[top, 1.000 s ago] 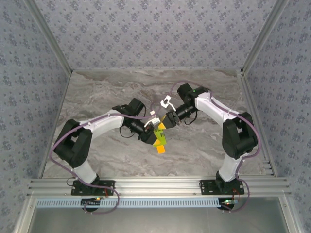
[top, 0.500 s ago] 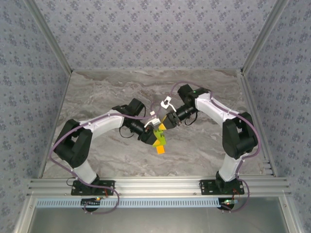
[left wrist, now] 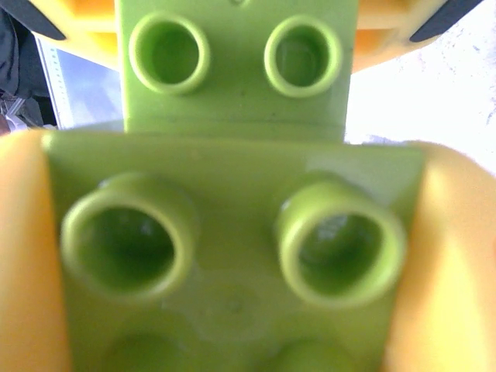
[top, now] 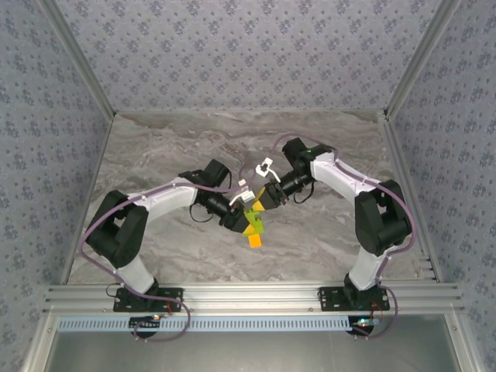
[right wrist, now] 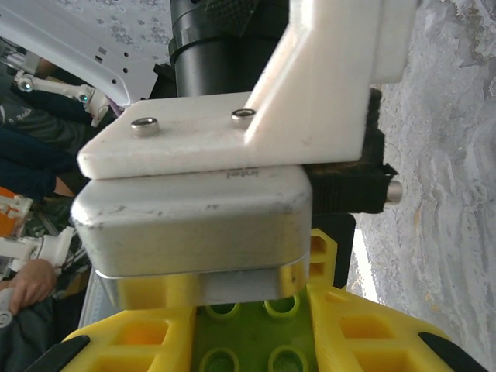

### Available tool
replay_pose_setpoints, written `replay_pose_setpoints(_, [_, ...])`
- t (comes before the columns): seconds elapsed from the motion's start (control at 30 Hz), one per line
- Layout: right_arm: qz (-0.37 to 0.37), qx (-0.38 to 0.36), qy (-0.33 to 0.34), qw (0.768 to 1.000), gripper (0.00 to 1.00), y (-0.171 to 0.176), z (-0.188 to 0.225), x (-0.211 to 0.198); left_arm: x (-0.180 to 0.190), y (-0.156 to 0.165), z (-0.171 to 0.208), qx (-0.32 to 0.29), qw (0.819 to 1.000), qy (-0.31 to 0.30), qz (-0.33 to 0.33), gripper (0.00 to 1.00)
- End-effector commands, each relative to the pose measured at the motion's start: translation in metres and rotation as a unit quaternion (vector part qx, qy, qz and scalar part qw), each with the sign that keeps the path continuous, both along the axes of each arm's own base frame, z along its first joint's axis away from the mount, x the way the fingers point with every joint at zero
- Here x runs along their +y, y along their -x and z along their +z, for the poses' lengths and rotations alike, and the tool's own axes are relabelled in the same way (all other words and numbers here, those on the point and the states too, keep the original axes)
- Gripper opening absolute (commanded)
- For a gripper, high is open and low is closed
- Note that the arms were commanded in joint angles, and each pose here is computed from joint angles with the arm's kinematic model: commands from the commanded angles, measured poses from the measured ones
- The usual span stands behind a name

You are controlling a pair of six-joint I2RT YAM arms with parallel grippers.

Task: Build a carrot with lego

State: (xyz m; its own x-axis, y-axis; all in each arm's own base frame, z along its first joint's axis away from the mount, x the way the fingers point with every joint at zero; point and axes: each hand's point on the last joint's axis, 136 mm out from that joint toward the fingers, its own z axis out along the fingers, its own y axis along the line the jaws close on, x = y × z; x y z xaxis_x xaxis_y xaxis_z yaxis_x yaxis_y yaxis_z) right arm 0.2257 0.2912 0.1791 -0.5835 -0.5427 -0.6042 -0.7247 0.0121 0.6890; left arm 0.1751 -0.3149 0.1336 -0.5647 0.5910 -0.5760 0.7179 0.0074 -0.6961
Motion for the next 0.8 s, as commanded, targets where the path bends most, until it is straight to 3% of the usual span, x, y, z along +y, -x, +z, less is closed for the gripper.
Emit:
replay_pose_setpoints(0.0, [0.012, 0.021, 0.059, 0.998, 0.21, 0.025, -0.016, -0.009, -0.001, -0.02, 0.031, -0.033, 0.998, 0.054, 0.016, 0.23])
replay_pose_setpoints(0.43, [0.009, 0.053, 0.051, 0.997, 0.21, 0.02, -0.015, -0.009, -0.001, -0.022, 0.031, -0.036, 0.998, 0.051, 0.021, 0.23])
replay_pose_setpoints(0.77, [0.007, 0.071, 0.053, 0.996, 0.29, 0.015, -0.02, -0.008, -0.002, -0.022, 0.03, -0.041, 0.998, 0.044, 0.022, 0.23])
